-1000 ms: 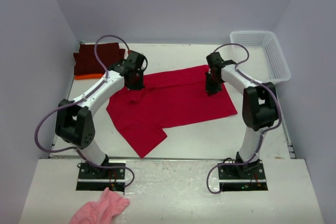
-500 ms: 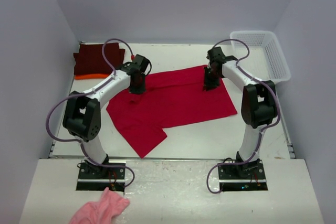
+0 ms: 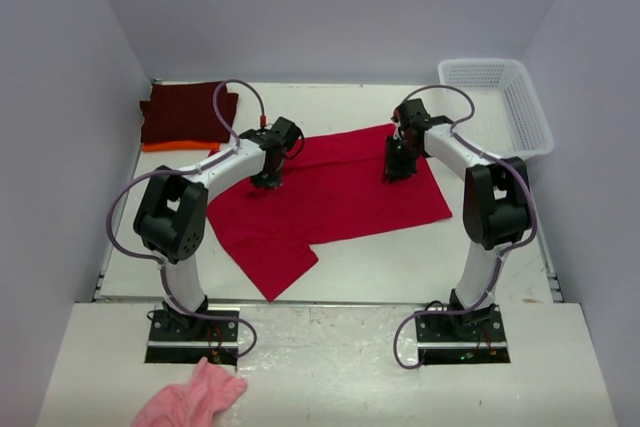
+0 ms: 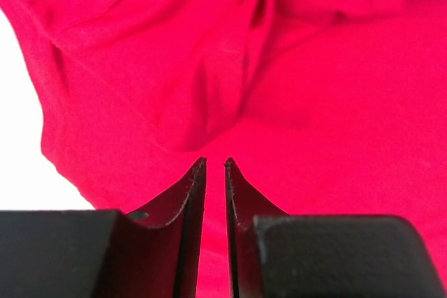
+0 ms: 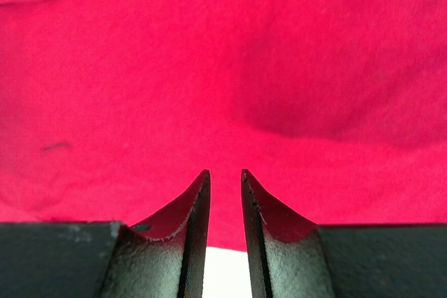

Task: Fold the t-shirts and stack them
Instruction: Fold the flattened tshirt in 1/3 of the way

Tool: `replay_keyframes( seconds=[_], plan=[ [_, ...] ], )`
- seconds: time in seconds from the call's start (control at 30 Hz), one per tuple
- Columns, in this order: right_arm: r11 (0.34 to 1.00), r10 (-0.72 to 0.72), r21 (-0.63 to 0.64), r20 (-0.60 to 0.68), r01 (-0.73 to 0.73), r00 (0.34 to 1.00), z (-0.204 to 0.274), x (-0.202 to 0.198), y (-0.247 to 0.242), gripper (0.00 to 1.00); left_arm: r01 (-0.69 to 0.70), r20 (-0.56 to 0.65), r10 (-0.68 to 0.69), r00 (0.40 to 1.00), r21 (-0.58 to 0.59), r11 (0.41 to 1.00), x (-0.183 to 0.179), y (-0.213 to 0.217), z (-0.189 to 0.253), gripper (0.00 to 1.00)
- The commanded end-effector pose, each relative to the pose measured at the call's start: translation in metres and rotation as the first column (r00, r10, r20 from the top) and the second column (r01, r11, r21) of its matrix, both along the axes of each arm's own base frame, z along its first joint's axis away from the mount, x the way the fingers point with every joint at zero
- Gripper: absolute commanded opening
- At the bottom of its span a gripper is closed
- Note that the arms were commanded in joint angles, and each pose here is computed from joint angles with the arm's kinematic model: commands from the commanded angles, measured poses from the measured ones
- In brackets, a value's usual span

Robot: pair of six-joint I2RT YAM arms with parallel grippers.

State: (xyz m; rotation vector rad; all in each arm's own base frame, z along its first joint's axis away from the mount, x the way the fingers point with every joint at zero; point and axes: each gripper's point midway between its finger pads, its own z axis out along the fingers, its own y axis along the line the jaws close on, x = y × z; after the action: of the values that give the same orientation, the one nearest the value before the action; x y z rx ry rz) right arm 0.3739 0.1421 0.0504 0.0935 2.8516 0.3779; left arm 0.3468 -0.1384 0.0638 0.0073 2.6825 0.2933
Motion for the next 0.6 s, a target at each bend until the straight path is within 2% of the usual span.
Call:
replay_keyframes(
  seconds=[0.0,0.07,0.2,0.57],
  plan=[
    [0.998,0.024,0.063,0.122,-0.032,0.992,0.04,0.006,0.008,0.26,-0.066,0.015,0.065,0.998,0.094,0.993,0.003,0.018,-0.006,0.18],
    [0.997,0.025,0.075,0.123,-0.034,0.992,0.04,0.003,0.009,0.26,-0.077,0.016,0.075,0.997,0.122,0.99,0.003,0.021,-0.009,0.19],
    [0.993,0.029,0.105,0.152,-0.045,0.988,0.052,-0.001,0.013,0.27,-0.075,-0.005,0.077,0.997,0.155,0.985,0.004,0.024,-0.02,0.26],
    [0.992,0.037,0.116,0.176,-0.058,0.984,0.058,-0.004,0.014,0.26,-0.073,-0.014,0.078,0.997,0.214,0.974,0.007,0.031,-0.031,0.29]
  ],
)
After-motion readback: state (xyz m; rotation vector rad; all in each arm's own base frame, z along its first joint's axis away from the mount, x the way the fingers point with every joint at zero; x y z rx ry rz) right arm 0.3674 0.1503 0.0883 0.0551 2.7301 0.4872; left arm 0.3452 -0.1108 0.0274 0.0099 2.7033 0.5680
